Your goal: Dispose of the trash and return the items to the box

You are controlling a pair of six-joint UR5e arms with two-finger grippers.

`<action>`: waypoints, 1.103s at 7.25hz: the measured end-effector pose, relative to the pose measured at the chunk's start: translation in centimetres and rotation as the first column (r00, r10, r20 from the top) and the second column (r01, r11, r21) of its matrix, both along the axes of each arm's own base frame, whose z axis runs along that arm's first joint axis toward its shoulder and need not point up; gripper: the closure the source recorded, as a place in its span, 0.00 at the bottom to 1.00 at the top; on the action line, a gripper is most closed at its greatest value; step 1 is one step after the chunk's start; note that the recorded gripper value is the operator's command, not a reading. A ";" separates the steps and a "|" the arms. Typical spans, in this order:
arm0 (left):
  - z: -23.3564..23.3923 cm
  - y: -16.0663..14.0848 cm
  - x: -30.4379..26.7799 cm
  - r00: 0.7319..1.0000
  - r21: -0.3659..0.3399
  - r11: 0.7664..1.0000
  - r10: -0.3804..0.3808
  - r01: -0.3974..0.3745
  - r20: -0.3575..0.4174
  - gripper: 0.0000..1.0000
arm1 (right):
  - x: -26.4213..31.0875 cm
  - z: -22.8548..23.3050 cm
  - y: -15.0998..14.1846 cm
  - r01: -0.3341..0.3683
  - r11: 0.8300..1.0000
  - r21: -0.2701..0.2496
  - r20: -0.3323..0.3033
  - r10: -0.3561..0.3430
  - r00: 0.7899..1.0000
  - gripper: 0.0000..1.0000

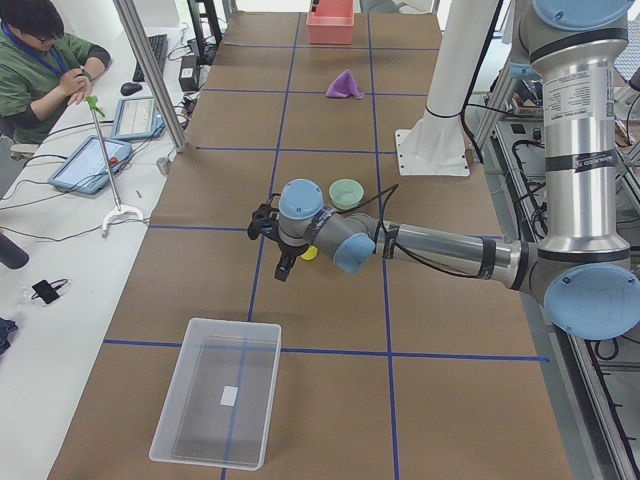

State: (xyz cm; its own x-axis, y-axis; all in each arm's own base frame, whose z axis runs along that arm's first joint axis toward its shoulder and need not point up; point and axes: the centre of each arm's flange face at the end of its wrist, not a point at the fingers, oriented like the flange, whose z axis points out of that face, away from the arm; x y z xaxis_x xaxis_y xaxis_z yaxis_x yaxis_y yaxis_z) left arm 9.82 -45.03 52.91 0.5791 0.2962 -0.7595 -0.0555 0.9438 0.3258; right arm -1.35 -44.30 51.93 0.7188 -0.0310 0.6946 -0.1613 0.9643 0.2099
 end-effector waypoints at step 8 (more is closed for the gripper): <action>-0.5 -1.0 14.3 0.998 -0.076 0.995 -0.058 0.060 0.032 0.85 | -1.3 -0.6 0.0 0.000 1.000 -0.002 -0.007 0.000 1.000 0.00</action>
State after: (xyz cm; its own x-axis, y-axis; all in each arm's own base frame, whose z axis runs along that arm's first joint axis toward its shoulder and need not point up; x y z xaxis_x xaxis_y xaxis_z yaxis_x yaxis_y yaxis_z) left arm 24.07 -46.02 52.45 0.6166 0.2024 -0.7609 -0.0079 0.9679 0.2510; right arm -2.64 -44.28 51.36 0.7238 -0.0296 0.6893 -0.1599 0.9647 0.2092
